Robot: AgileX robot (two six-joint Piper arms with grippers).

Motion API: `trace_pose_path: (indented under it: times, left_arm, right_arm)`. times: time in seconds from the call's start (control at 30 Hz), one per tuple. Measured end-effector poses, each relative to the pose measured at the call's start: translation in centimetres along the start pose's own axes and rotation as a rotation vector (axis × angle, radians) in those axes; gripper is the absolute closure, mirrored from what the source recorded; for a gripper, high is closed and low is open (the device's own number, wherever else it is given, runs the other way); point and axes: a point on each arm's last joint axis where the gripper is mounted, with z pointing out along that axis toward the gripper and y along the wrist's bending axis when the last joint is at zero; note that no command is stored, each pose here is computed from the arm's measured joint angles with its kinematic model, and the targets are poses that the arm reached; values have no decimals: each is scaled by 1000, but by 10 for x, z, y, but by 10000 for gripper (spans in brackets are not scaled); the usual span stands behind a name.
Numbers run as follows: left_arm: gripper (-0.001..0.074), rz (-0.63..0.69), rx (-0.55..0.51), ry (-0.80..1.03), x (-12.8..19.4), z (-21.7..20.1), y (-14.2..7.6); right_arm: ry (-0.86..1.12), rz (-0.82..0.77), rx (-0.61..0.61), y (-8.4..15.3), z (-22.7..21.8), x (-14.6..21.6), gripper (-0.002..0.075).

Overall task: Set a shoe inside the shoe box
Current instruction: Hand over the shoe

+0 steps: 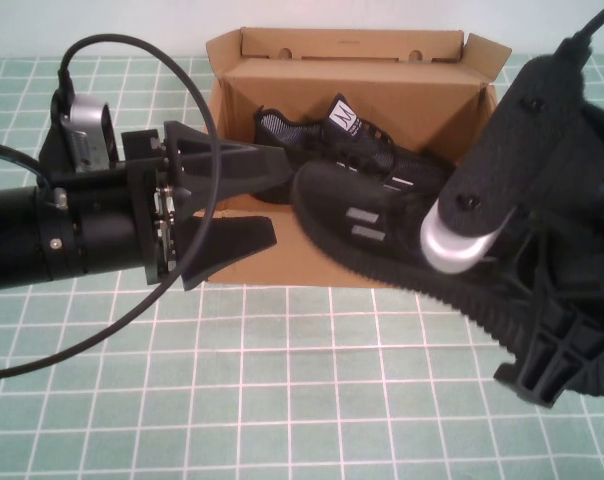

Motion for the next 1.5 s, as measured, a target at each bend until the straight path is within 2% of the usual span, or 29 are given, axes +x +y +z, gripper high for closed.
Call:
trace_pose_path:
  times: [0.67, 0.9, 1.27, 1.5]
  left_arm:
    - [65, -6, -41, -49, -5, 0, 4]
    - [64, -32, -71, -68, -12, 3, 14]
    - [64, -14, -44, 69, -15, 51, 10]
    - [72, 26, -47, 58, -22, 60, 4]
  right_arm:
    - [-92, 10, -1, 0, -1, -8, 726]
    - [-112, 12, -9, 1, -1, -10, 726]
    - [-107, 12, -10, 1, -1, -9, 726]
    - [-56, 12, -3, 0, -1, -5, 726]
